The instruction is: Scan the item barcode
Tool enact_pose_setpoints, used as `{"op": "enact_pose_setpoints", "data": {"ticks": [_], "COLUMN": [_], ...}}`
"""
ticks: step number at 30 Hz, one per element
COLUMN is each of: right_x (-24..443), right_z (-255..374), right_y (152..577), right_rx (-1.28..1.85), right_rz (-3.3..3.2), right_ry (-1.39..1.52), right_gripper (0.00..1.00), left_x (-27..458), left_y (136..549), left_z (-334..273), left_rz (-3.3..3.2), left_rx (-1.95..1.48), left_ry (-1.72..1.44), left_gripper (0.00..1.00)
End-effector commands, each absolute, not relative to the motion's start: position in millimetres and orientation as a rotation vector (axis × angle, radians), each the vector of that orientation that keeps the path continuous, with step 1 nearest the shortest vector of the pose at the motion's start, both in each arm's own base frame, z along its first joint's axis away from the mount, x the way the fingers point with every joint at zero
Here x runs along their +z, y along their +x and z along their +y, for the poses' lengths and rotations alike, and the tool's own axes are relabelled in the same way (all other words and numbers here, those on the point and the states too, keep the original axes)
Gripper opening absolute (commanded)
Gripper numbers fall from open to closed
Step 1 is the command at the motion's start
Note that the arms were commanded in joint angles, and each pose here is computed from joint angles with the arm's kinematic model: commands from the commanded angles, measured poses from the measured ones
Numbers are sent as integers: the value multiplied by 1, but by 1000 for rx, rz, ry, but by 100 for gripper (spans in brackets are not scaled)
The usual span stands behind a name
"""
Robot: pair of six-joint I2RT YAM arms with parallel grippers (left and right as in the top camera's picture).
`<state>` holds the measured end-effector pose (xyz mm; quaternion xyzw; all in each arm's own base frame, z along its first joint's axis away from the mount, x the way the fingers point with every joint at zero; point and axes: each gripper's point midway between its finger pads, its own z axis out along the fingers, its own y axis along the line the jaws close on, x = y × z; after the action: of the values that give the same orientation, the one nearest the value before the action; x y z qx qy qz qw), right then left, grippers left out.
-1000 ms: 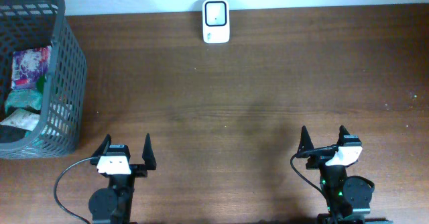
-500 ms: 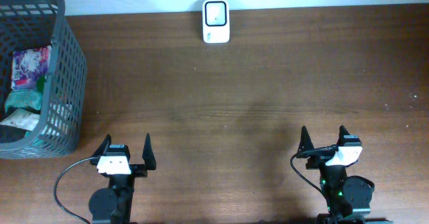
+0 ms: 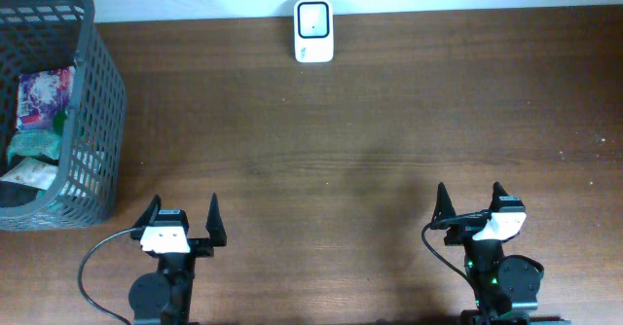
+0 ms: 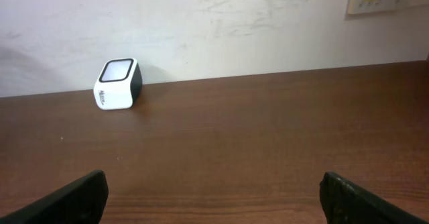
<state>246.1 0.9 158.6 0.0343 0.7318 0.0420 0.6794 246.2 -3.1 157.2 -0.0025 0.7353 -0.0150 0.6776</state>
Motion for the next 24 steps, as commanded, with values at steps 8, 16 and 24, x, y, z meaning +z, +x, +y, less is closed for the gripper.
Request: {"op": "enact_pose_setpoints", "data": {"ticks": [8, 16, 24], "right_x": [156, 156, 156], "right_z": [2, 2, 2], "right_y": [246, 246, 246], "right_rx": [97, 96, 96], "right_rz": [1647, 1647, 1647], "right_ry": [79, 80, 80], "right_gripper": [99, 98, 99], "left_x": [234, 361, 451], "left_y": [227, 164, 194], "left_z": [-62, -48, -35], "left_rz": [1308, 767, 793], "left_rx": [-274, -137, -62], "left_ry": [296, 256, 207], "left_gripper": [99, 99, 99]}}
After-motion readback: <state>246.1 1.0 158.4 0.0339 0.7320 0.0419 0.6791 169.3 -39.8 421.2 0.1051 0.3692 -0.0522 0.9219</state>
